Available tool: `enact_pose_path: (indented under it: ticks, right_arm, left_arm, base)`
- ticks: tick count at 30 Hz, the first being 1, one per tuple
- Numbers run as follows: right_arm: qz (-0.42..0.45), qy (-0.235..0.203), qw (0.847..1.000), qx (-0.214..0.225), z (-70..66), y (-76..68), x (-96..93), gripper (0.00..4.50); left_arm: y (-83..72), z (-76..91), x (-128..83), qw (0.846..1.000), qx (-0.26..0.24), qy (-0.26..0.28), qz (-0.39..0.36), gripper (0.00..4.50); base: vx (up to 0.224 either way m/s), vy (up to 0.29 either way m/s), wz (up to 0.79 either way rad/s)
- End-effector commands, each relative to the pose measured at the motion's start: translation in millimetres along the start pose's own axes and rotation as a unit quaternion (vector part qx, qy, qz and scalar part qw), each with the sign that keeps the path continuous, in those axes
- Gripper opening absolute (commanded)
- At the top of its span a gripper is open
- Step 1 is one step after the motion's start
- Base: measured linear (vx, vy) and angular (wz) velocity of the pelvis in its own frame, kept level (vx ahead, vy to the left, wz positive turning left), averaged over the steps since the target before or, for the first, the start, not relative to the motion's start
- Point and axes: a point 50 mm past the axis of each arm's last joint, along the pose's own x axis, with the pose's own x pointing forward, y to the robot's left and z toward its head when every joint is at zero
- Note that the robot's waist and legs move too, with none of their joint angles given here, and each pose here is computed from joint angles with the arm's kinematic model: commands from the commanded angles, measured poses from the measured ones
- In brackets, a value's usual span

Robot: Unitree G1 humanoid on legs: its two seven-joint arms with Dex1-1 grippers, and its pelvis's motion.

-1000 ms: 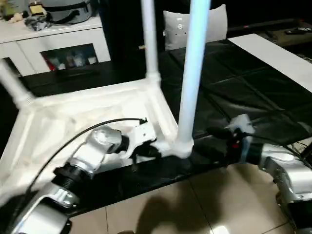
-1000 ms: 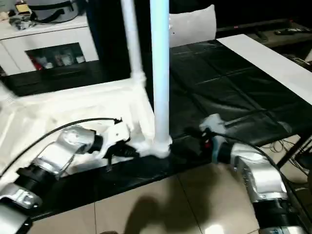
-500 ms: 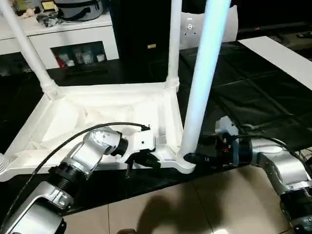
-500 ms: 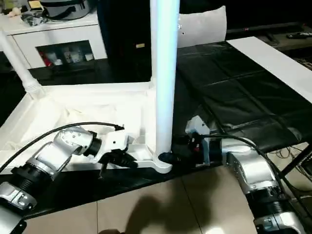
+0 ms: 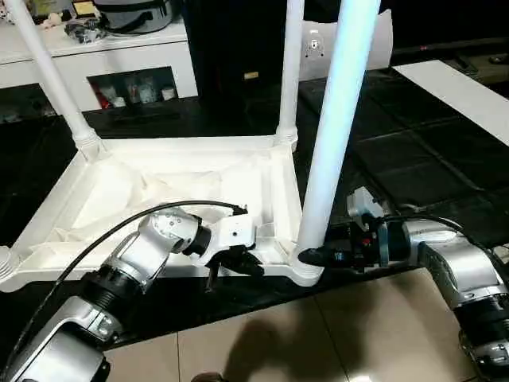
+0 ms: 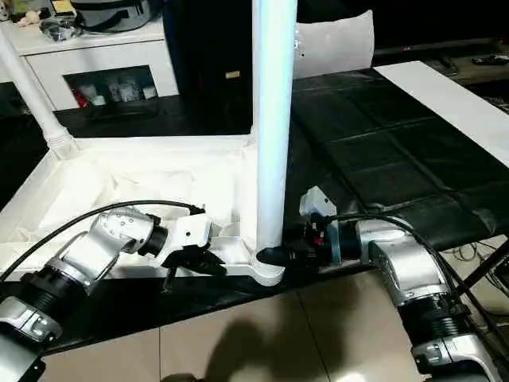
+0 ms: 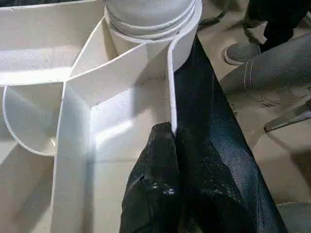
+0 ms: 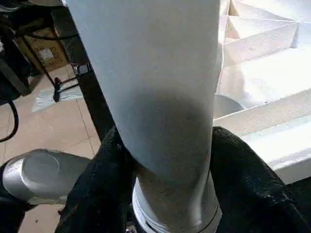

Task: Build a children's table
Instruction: Rotate leg to tighten

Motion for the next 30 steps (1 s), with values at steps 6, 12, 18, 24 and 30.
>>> enact_pose_path:
  ticks: [6,12,18,24,30]
  right_arm:
    - [-0.051,-0.034,0.998,0.018,1.0,-0.4,14.3,1.96]
    - [-0.226,-0.053,0.971,0.054,2.9,-24.3,30.6,1.96]
    - [-0.382,-0.092,0.911,0.126,-0.6,-44.7,43.0,1.96]
    - [-0.356,-0.115,0.921,0.109,4.1,-38.4,48.1,2.86]
    - [-0.316,-0.101,0.941,0.065,1.4,-30.5,38.4,3.43]
  left_arm:
    - [-1.3,3.2,13.0,0.998,-0.059,-0.020,0.011,0.00]
    - [15.9,11.4,20.3,0.987,-0.109,-0.046,0.105,0.00]
    - [31.3,22.7,31.9,0.967,-0.154,-0.062,0.191,0.00]
    - [30.3,20.3,29.8,0.970,-0.143,-0.053,0.192,0.00]
    - [26.8,13.9,27.0,0.975,-0.121,-0.044,0.179,0.00]
  base:
    - [0.000,0.000,0.00]
    - [0.000,0.000,0.00]
    - [0.000,0.000,0.00]
    - [0.000,0.000,0.00]
    - [0.000,0.000,0.00]
